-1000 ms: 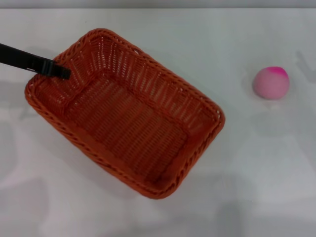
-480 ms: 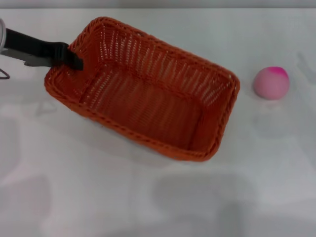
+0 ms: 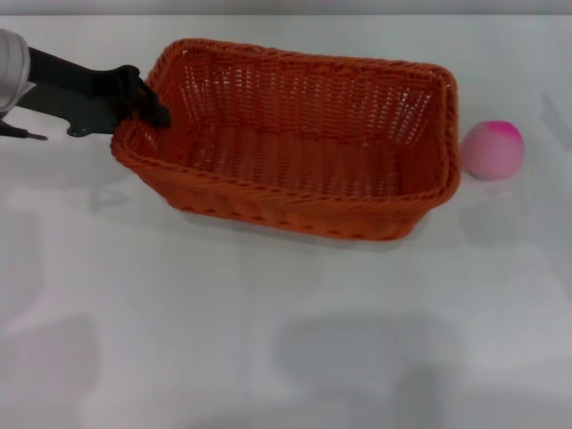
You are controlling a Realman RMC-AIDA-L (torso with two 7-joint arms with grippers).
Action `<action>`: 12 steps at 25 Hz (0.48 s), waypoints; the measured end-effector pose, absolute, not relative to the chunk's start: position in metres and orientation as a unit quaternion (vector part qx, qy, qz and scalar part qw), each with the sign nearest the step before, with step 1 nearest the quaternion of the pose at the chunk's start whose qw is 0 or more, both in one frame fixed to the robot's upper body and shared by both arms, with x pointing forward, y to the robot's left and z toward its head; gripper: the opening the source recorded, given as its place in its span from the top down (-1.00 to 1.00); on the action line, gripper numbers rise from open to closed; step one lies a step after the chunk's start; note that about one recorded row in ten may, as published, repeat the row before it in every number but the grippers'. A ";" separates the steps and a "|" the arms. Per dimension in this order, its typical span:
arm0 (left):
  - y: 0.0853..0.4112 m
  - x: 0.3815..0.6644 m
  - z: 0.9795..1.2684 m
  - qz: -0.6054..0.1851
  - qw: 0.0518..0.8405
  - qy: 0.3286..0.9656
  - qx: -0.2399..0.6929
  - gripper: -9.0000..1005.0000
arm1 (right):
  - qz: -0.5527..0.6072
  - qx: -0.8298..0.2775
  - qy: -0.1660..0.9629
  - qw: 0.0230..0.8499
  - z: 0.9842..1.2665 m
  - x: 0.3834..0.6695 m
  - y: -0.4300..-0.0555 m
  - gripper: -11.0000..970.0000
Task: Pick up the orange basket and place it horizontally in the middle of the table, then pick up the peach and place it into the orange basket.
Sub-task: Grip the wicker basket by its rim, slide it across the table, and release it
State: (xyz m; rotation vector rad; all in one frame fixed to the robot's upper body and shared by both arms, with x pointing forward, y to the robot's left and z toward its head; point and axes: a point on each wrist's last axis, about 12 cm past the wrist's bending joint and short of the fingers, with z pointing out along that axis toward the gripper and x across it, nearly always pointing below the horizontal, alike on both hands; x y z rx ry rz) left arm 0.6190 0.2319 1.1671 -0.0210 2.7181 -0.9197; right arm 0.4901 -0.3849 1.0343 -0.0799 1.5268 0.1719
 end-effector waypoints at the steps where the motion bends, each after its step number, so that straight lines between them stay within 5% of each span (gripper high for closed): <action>1: 0.230 0.619 1.166 -0.320 0.131 0.938 -0.011 0.68 | 0.077 -0.036 0.691 0.718 1.034 0.490 -0.385 -0.77; 12: 0.200 0.618 1.154 -0.313 0.096 0.945 -0.021 0.68 | 0.070 -0.035 0.694 0.716 1.034 0.491 -0.388 -0.77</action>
